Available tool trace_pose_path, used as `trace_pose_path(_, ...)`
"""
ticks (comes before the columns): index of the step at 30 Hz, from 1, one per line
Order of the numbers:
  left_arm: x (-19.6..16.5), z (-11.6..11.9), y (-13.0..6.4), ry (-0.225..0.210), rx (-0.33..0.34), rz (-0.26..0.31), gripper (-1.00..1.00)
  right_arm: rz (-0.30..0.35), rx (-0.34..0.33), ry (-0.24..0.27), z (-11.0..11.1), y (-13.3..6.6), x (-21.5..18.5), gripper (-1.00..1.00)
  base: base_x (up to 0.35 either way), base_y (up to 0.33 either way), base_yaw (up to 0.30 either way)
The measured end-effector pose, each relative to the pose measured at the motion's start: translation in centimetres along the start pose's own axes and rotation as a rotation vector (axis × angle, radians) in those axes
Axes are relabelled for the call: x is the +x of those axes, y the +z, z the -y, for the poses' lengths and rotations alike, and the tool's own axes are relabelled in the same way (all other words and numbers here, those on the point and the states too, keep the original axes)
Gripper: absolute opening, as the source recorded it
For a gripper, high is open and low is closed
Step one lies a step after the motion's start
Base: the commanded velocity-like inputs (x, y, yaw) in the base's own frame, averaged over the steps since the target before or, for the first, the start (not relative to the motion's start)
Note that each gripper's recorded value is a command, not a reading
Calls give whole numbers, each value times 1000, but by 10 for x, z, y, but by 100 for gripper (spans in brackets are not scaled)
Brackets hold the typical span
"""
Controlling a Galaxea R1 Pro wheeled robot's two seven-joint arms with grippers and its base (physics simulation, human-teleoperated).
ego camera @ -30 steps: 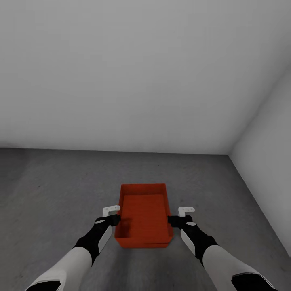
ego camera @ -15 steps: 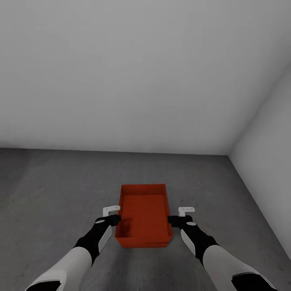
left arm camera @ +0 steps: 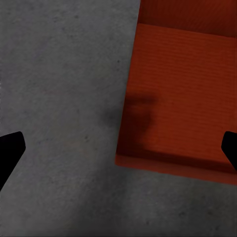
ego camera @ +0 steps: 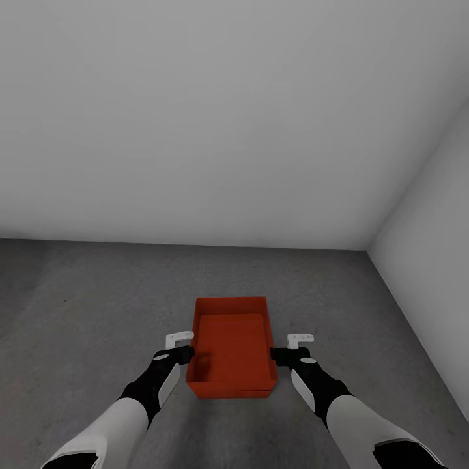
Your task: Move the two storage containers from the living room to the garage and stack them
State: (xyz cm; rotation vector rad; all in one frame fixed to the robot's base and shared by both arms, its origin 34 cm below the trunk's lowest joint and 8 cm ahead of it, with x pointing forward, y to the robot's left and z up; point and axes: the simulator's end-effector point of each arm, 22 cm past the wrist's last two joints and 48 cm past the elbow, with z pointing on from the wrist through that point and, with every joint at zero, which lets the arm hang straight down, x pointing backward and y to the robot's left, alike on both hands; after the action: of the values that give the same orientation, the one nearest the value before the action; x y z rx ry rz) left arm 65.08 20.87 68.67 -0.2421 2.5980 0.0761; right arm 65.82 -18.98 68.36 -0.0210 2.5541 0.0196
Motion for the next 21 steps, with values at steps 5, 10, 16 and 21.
trace_pose_path(5, 0, 0, -4, -1, 0, 0, 100, 0, 0, 0, 0, -4, 0, 100, 0, 0, 0)
trace_pose_path(10, 0, -1, -8, -1, 0, -1, 100, 0, 0, 0, 0, -8, -1, 100, 0, 0, 0)
trace_pose_path(16, 0, -1, -13, -1, 0, -1, 100, -1, 0, 1, 0, -13, -1, 100, 0, 0, 0)
trace_pose_path(21, 0, -2, -17, -2, -1, -1, 100, -1, 0, 1, 0, -17, -1, 100, 0, 0, 0)
